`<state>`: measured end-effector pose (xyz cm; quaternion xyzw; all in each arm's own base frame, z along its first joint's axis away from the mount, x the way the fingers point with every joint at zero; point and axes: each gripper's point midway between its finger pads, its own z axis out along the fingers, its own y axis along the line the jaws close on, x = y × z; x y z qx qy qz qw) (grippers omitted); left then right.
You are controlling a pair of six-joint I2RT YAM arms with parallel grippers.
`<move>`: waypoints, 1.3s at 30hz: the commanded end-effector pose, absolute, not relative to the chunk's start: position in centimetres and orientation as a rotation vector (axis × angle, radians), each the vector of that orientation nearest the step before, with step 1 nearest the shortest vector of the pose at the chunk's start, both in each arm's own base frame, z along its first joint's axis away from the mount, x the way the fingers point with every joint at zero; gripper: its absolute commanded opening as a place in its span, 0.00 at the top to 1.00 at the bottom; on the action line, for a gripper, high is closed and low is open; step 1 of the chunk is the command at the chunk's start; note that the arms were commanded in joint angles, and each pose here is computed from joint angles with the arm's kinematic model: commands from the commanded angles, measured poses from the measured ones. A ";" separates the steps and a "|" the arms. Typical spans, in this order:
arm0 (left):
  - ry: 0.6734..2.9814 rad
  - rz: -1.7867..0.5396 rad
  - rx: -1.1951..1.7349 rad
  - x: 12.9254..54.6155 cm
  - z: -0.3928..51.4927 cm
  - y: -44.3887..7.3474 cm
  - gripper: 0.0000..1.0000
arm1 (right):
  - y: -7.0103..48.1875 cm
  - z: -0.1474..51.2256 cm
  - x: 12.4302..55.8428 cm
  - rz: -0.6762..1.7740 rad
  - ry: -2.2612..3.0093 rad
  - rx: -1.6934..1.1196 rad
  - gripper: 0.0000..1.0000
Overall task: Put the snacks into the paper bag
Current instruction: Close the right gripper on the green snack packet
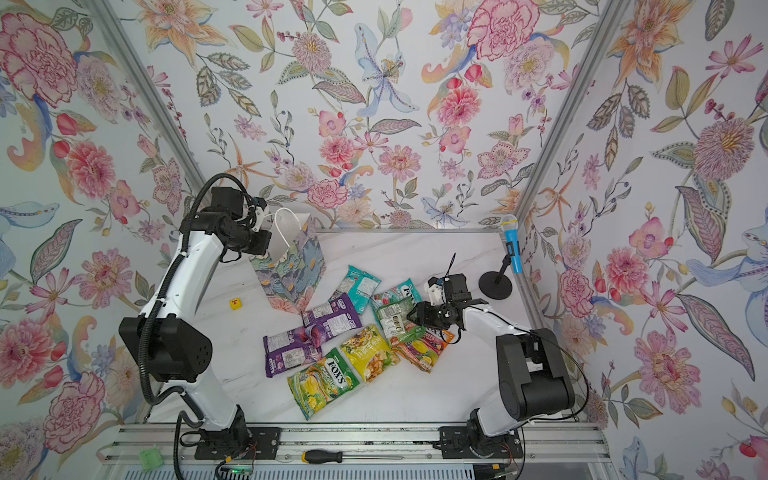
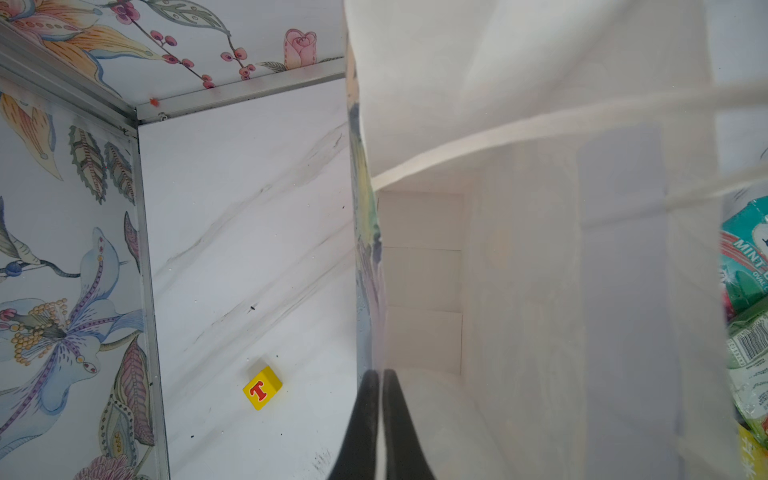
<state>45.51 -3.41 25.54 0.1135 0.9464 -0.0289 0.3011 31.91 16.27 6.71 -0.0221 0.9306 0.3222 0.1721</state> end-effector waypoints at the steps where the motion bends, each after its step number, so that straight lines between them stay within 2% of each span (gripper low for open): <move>1: 2.510 -0.136 0.282 44.4 26.1 -3.4 1.00 | 16.1 6.1 31.9 0.876 2.652 -0.062 0.51; 11: 2.490 -0.151 0.275 44.2 26.6 -3.3 1.00 | 14.0 8.9 32.3 0.785 2.584 -0.020 0.50; 23: 2.504 -0.127 0.265 45.0 26.0 -2.8 1.00 | 15.3 5.8 31.8 0.889 2.648 -0.007 0.54; 28: 2.502 -0.144 0.269 45.3 26.1 -3.0 1.00 | 16.5 5.8 32.0 0.966 2.639 -0.021 0.68; 31: 2.503 -0.156 0.271 45.3 26.0 -3.1 1.00 | 17.1 6.4 32.1 1.021 2.616 -0.023 0.82; 34: 2.500 -0.164 0.273 45.3 26.1 -3.2 1.00 | 17.5 7.2 32.5 1.053 2.589 -0.023 1.00; 39: 2.487 -0.183 0.276 45.1 26.5 -3.5 1.00 | 18.6 11.4 33.1 1.088 2.501 -0.056 1.00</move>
